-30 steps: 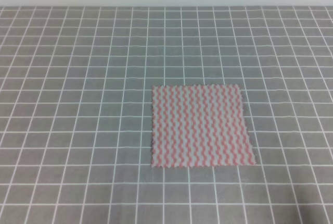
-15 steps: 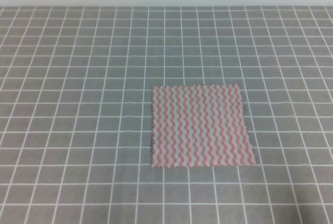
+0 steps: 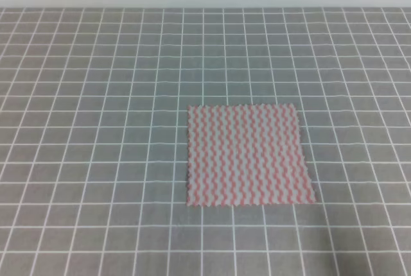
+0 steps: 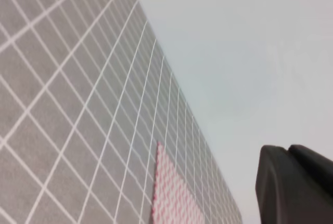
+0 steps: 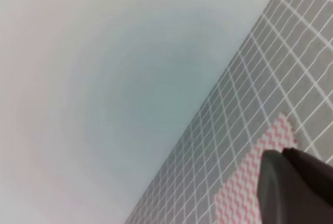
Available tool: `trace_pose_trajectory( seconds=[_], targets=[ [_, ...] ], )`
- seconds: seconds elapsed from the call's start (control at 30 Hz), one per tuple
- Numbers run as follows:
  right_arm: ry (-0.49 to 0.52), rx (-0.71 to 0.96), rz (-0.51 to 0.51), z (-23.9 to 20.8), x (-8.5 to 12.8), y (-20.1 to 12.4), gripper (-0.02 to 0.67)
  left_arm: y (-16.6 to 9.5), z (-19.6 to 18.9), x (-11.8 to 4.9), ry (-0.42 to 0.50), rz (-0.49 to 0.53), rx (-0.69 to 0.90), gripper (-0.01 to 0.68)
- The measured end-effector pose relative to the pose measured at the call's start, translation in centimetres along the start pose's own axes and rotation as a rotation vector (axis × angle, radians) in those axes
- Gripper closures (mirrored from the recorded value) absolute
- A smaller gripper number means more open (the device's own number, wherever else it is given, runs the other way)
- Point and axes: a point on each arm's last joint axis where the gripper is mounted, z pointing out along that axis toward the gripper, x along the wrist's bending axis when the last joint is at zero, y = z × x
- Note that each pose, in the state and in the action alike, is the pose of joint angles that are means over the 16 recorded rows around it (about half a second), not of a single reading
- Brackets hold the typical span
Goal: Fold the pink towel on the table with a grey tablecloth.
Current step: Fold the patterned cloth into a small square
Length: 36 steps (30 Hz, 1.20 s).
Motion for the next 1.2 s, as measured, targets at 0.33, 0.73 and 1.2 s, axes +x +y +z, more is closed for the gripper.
trace_pose_trajectory(
  seconds=[0.33, 0.73, 1.2],
  targets=[
    [0.001, -0.011, 0.011, 0.0, 0.2, 0.2, 0.666, 0.0, 0.0, -0.1, -0.011, -0.051, -0.002, 0.674],
    [0.001, 0.029, -0.069, 0.0, 0.1, -0.2, 0.666, 0.6, 0.3, -0.2, 0.002, 0.061, -0.051, 0.674],
    [0.051, 0.190, -0.393, 0.0, 1.8, -0.9, 0.666, 4.3, 2.6, -6.9, 0.004, 0.441, -0.041, 0.674]
  ],
)
